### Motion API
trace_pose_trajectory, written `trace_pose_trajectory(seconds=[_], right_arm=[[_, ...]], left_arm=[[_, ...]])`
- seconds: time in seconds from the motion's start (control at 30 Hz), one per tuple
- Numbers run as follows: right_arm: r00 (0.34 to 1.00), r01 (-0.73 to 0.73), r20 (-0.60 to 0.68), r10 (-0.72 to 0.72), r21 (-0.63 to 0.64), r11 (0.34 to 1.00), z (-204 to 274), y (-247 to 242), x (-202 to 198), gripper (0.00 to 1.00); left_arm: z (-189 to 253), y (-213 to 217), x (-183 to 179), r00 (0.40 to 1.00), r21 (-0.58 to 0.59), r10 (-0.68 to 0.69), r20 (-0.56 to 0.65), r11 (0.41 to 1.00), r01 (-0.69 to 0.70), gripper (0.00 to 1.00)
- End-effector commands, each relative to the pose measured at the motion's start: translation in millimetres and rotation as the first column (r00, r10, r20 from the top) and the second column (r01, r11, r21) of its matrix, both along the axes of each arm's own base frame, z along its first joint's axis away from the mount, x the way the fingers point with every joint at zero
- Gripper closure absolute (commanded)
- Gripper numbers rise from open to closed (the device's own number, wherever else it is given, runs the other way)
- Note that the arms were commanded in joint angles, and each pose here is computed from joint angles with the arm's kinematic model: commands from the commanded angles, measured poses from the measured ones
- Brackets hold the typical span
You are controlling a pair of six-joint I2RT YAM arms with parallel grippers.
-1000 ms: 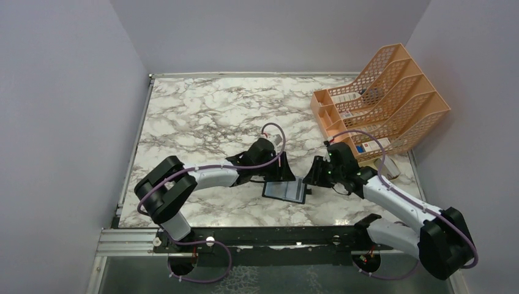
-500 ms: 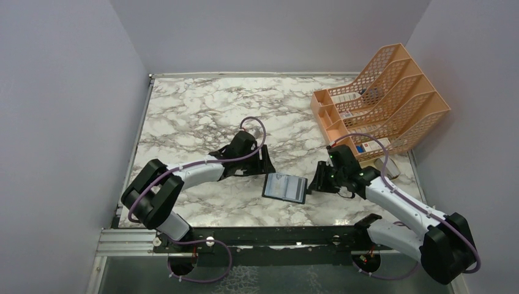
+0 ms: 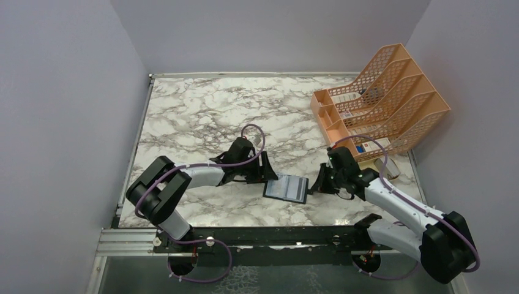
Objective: Put the credit cards into the card holder
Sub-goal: Insert the credit card into the card holder, then close the card holder at the center of the board.
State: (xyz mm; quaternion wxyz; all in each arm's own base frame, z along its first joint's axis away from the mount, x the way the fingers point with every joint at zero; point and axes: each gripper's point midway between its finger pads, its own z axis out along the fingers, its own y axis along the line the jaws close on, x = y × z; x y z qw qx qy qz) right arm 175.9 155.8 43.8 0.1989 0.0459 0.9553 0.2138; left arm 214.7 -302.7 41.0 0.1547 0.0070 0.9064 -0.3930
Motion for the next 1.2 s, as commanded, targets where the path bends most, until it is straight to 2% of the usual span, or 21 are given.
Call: trace_pose_trajectory(seconds=[0.0,0.33,0.47,0.57,0.77,0.83,0.97,1.17], right_arm=[[0.999,0.018,0.032,-0.019,0.014,1.0,-4.7,2.1,5.7,0.98],[1.0,-0.001,0.012,0.001,0.041,0.999,-13.7,8.9,3.8,0.98],[1.0,-0.004,0.021,0.003,0.05,0.999,-12.2,10.3,5.3,0.99],[0.999,-0.009,0.031,0.007,0.063,0.998,-10.6,12.7,6.6,0.99],[0.997,-0.059,0.061,0.051,0.131,0.99,-1.5,26.7,9.7,0.99],[0.993,-0.1,0.074,0.088,0.173,0.98,2.4,36.3,10.7,0.99],[0.989,-0.139,0.07,0.127,0.204,0.969,6.3,49.6,13.4,0.99],[0.972,-0.233,0.082,0.218,0.285,0.93,10.2,72.9,12.7,0.98]], left_arm=[[8.5,-13.5,-10.3,0.998,-0.106,-0.04,-0.051,0.994,0.034,0.39],[46.5,-33.4,-15.2,0.996,-0.252,-0.076,-0.052,0.966,0.06,0.44],[48.3,-35.8,-14.8,0.996,-0.256,-0.076,-0.053,0.965,0.06,0.51],[45.8,-38.4,-14.2,0.995,-0.253,-0.082,-0.059,0.965,0.064,0.6],[47.0,-37.5,-12.0,0.996,-0.245,-0.077,-0.04,0.967,0.065,0.94],[45.1,-33.5,-10.5,0.997,-0.216,-0.067,-0.034,0.975,0.058,1.0],[37.0,-12.7,-7.2,0.999,-0.057,-0.049,0.003,0.997,0.049,1.0],[47.5,16.9,-2.4,0.997,0.096,-0.018,0.079,0.995,0.01,1.0]])
